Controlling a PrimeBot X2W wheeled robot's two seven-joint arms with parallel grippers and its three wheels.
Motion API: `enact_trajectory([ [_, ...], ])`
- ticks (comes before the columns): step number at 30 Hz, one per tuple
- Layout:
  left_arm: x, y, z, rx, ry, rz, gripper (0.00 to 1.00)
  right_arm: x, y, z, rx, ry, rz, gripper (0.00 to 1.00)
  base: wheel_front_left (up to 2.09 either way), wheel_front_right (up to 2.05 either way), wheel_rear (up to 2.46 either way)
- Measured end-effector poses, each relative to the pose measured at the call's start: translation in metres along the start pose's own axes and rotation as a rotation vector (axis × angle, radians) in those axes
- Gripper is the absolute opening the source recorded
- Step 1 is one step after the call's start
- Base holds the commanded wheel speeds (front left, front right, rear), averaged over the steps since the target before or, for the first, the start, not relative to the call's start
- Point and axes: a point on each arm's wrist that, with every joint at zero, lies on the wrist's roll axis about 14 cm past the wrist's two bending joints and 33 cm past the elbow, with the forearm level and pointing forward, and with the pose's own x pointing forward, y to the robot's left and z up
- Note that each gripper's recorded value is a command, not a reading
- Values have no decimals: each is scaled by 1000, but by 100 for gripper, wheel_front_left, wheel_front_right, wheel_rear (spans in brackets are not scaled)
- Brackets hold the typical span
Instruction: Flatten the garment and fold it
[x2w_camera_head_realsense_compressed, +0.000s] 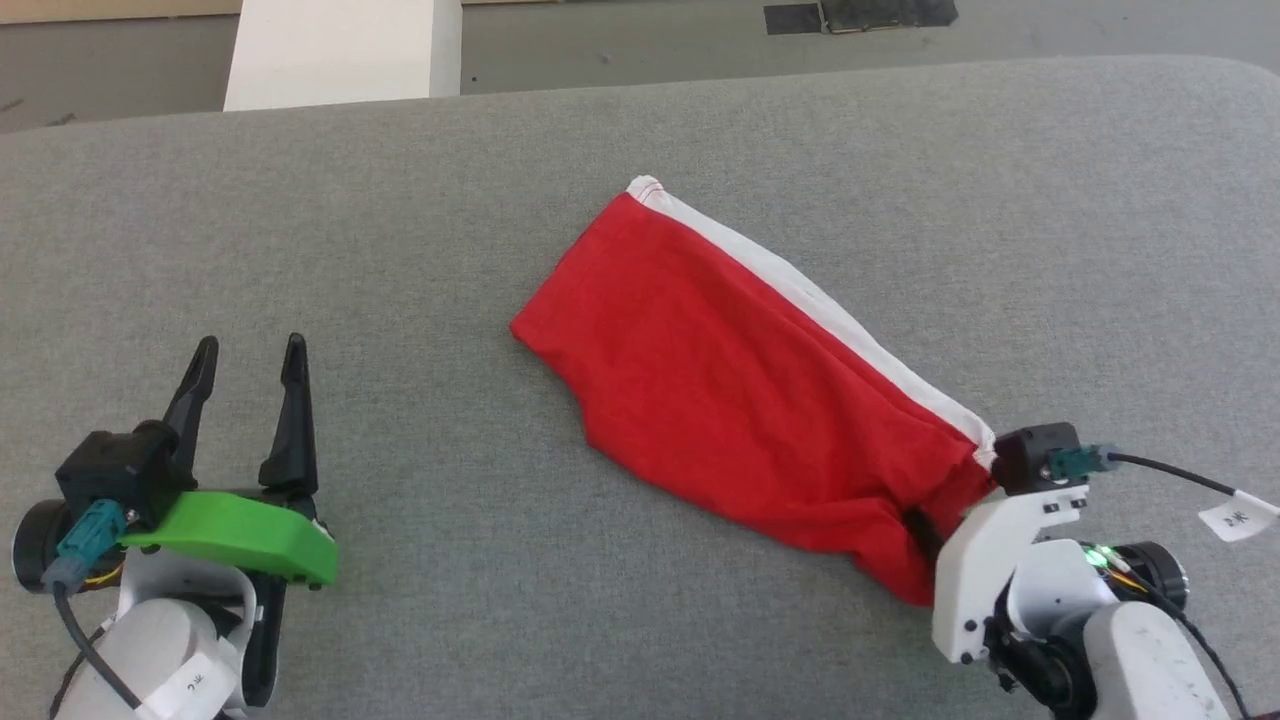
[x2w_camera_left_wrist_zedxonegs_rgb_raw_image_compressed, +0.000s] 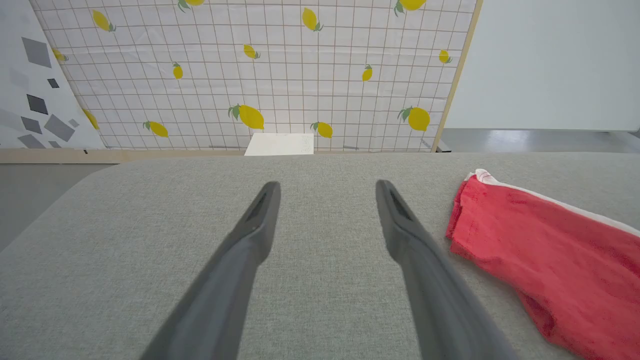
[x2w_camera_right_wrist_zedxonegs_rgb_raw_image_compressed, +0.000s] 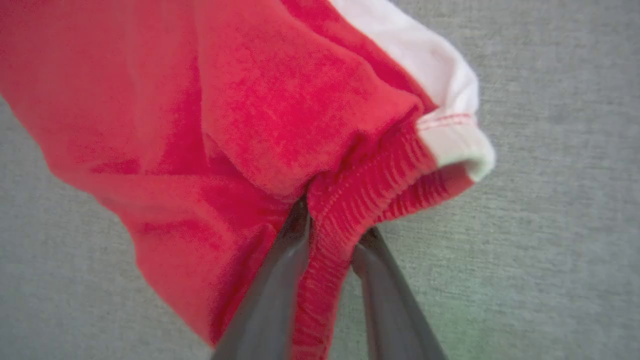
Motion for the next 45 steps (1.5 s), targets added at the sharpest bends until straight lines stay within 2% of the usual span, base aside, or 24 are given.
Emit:
enact_trajectory([
  [7, 2, -23, -16, -20, 85, -77, 100, -1, -1, 5, 18, -36, -2, 0, 0, 0, 0],
  [8, 12, -44, -27, -60, 162, -135, 100, -3, -3, 10, 24, -56, -8, 0, 0, 0, 0],
  [13, 33, -77, -54, -55, 366, -243, 100, -3, -6, 17, 36, -76, -9, 0, 0, 0, 0],
  [17, 54, -86, -73, -2, 511, -280, 100, 0, -6, 20, 37, -79, -6, 0, 0, 0, 0],
  [18, 65, -93, -87, 0, 615, -290, 100, 1, -7, 21, 39, -79, -5, 0, 0, 0, 0],
  [23, 65, -109, -119, 9, 798, -340, 100, 4, -12, 23, 53, -92, -15, 0, 0, 0, 0],
  [27, 67, -115, -132, 26, 870, -366, 100, 5, -18, 22, 68, -95, -28, 0, 0, 0, 0],
  [28, 67, -117, -135, 25, 887, -375, 85, 5, -20, 21, 74, -95, -32, 0, 0, 0, 0],
  [29, 67, -120, -136, 19, 898, -389, 20, 5, -22, 20, 77, -95, -36, 0, 0, 0, 0],
  [30, 67, -123, -137, 9, 906, -399, 0, 5, -23, 19, 80, -96, -41, 0, 0, 0, 0],
  [35, 65, -130, -137, -43, 912, -423, 0, 4, -27, 20, 89, -103, -49, 0, 0, 0, 0],
  [45, 58, -124, -106, -263, 774, -393, 0, -6, -36, 30, 90, -121, -80, 0, 0, 0, 0],
])
